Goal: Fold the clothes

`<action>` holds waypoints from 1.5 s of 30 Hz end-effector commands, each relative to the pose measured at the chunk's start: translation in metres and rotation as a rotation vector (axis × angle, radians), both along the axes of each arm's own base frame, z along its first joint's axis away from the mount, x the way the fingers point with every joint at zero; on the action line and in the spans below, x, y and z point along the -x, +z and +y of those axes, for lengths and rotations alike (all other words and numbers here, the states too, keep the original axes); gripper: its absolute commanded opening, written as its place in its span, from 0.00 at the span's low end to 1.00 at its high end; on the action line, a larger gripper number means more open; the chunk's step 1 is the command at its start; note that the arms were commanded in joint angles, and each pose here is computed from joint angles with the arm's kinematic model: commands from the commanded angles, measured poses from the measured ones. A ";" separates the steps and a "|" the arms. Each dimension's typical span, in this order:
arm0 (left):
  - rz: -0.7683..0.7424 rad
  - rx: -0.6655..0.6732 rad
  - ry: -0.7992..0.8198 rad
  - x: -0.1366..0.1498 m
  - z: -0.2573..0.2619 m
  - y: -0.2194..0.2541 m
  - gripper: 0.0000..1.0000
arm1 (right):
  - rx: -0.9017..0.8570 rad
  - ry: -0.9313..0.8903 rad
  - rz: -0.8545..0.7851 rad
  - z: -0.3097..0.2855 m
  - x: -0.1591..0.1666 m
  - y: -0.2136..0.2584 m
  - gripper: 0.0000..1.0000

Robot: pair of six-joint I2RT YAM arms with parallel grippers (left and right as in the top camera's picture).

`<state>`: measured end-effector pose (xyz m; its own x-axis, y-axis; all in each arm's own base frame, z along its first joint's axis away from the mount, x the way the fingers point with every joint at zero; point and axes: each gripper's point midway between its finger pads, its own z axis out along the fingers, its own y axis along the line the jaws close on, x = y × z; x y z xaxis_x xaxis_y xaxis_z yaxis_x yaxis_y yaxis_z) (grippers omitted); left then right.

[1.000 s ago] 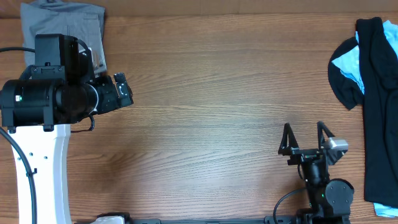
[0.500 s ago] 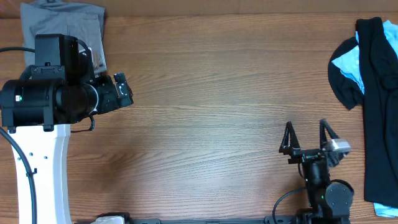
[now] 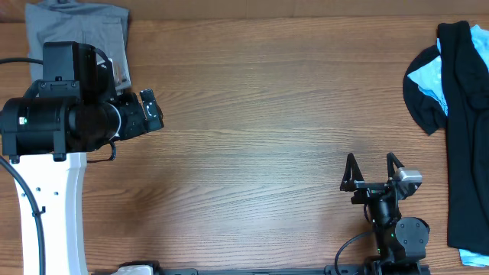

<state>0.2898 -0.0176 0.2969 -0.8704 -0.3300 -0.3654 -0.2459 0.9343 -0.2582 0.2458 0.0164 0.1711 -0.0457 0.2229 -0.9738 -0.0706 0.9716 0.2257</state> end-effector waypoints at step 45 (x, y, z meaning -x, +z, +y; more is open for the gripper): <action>-0.621 -0.016 -0.004 0.051 -0.005 -0.036 1.00 | 0.004 -0.013 -0.005 -0.003 0.000 -0.002 1.00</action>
